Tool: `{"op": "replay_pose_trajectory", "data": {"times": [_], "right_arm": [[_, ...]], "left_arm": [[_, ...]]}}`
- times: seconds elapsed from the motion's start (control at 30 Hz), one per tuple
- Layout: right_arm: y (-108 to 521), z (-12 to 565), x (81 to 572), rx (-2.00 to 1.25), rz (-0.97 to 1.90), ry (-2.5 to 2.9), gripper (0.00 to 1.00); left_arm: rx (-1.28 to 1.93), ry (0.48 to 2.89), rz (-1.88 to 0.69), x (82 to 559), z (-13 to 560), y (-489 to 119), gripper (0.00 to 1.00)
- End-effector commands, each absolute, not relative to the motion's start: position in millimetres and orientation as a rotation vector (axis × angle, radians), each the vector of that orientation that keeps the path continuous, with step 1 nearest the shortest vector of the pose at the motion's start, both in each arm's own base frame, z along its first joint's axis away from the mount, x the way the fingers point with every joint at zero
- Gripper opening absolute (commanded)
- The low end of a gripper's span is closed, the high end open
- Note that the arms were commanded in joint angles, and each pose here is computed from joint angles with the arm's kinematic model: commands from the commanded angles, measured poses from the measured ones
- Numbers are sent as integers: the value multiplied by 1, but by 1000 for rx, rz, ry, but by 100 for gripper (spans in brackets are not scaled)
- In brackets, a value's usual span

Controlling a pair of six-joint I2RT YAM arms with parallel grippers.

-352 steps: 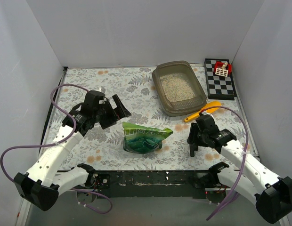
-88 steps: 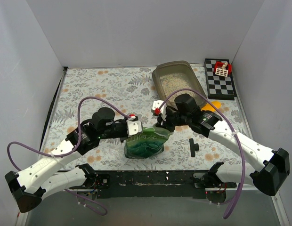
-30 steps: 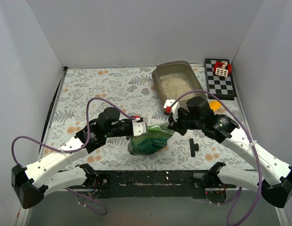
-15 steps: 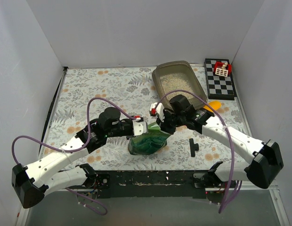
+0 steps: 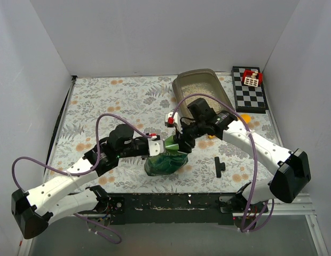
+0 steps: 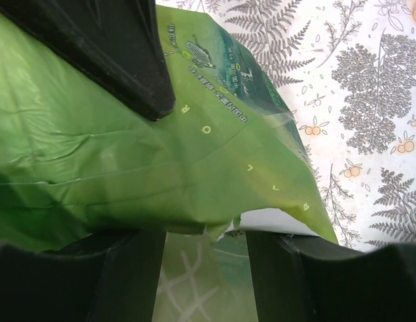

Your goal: Fill the litter box with clean litter

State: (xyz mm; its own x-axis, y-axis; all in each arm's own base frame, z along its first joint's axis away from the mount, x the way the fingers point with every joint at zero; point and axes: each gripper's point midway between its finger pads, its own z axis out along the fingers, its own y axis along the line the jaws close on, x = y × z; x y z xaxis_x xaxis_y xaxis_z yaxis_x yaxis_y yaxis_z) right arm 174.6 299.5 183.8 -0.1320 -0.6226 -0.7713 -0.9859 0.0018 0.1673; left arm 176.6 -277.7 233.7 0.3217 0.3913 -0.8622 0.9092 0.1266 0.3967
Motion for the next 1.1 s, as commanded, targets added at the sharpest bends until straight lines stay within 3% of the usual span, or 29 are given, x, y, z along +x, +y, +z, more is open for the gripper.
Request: {"op": "replay_pose_trajectory", "data": {"times": [0.0, 0.3, 0.57, 0.77, 1.07], "right_arm": [[303, 205, 160, -1687, 1073, 1725, 60], [310, 192, 129, -1634, 1181, 1743, 62], [349, 253, 117, -1439, 1292, 1569, 63], [374, 263, 121, -1347, 1240, 1627, 65], [344, 258, 154, -1206, 946, 1763, 66]], "left_arm": [[1479, 1155, -593, 167, 258, -280, 0], [1504, 1096, -454, 190, 299, -278, 0], [1447, 1069, -425, 232, 343, -267, 0], [1444, 1129, -431, 250, 332, -261, 0], [1418, 1182, -578, 214, 295, -254, 0]]}}
